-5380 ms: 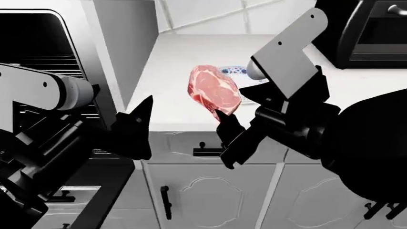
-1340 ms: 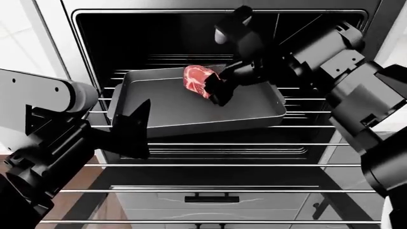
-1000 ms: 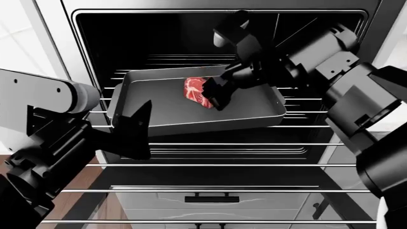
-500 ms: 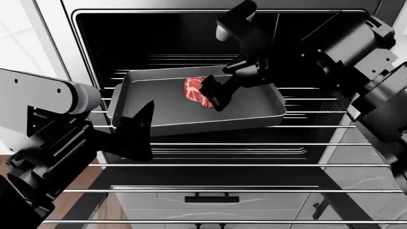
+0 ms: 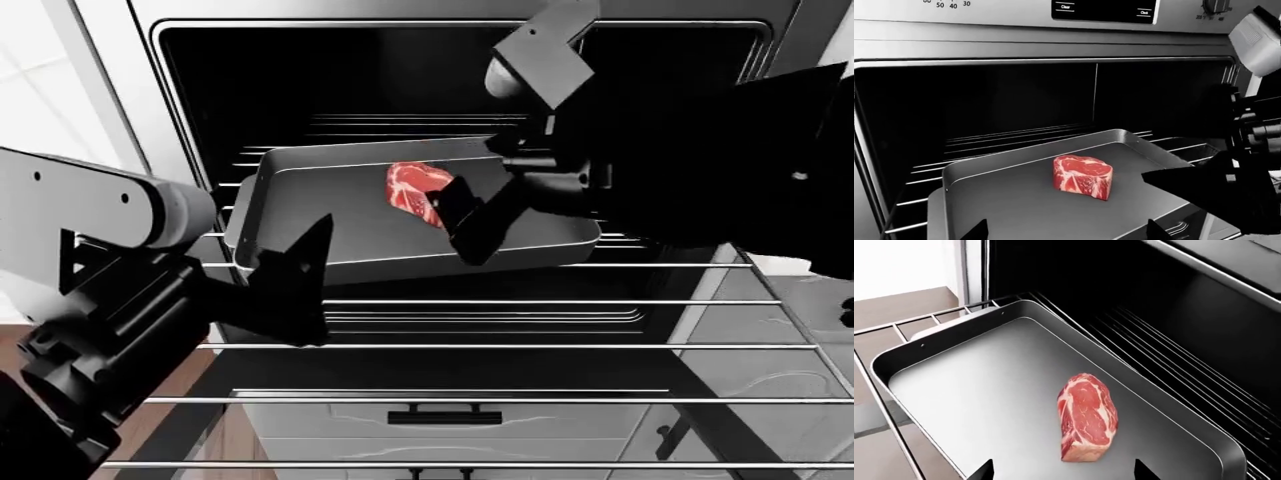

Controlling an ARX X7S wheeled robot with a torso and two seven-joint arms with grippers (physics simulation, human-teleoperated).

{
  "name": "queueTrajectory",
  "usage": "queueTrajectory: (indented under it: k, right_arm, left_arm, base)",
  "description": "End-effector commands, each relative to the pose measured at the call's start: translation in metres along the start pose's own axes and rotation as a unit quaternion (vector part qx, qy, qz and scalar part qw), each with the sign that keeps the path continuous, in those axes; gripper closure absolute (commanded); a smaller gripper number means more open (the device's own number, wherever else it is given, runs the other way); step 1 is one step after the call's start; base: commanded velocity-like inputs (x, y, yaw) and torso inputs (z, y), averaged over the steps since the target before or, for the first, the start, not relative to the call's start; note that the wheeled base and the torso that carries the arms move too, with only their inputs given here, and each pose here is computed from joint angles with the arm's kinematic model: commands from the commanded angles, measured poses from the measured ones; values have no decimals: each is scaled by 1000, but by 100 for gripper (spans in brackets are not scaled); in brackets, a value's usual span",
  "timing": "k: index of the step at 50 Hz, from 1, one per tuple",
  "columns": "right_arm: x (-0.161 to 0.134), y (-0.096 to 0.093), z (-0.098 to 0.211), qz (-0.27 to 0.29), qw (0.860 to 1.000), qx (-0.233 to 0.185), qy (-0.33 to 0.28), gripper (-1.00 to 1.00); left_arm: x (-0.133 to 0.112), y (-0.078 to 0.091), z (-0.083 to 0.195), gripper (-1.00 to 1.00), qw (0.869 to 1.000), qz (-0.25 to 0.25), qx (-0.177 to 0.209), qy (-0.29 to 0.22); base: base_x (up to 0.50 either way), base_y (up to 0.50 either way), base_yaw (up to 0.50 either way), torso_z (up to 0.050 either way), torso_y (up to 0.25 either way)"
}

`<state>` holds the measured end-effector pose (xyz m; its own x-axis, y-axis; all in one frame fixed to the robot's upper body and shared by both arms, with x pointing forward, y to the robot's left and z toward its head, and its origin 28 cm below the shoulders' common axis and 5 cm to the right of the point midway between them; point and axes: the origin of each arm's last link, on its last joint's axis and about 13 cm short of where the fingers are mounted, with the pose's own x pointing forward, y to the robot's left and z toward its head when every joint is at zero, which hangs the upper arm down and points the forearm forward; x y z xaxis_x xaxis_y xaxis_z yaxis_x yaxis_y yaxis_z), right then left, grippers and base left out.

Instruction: Place the steak on the top rack of the oven.

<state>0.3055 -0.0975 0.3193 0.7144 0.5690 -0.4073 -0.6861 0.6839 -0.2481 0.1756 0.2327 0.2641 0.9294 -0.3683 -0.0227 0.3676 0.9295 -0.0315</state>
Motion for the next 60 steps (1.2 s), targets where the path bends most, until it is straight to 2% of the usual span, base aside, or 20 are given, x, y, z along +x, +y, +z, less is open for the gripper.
queueTrajectory:
  k: [1,12,21,43,60]
  right_arm:
    - [-24,23,-13,-27,999,-6,-30,-100]
    - [-39,47,-35,-49,995,12,-81,-100]
    - [-52,60,-50,-82,989,37,-119,-100]
    - [-93,96,-54,-154,971,16,-180,-100]
    - [-116,112,-50,-211,951,9,-227,-100]
  left_arm:
    - [-1,-1,-2,-100,1000,-6,1,-8]
    - [-6,-2,-7,-100,1000,-17,-8,-14]
    - [-7,-3,-3,-100,999,-20,-8,-24]
    - [-15,3,0,-100,999,-11,-16,-51]
    - [-28,0,5,-100,997,-25,-5,-79]
  base:
    - [0,0,0,0,0]
    - [0,0,0,0,0]
    - [0,0,0,0,0]
    - [0,0,0,0,0]
    - [0,0,0,0,0]
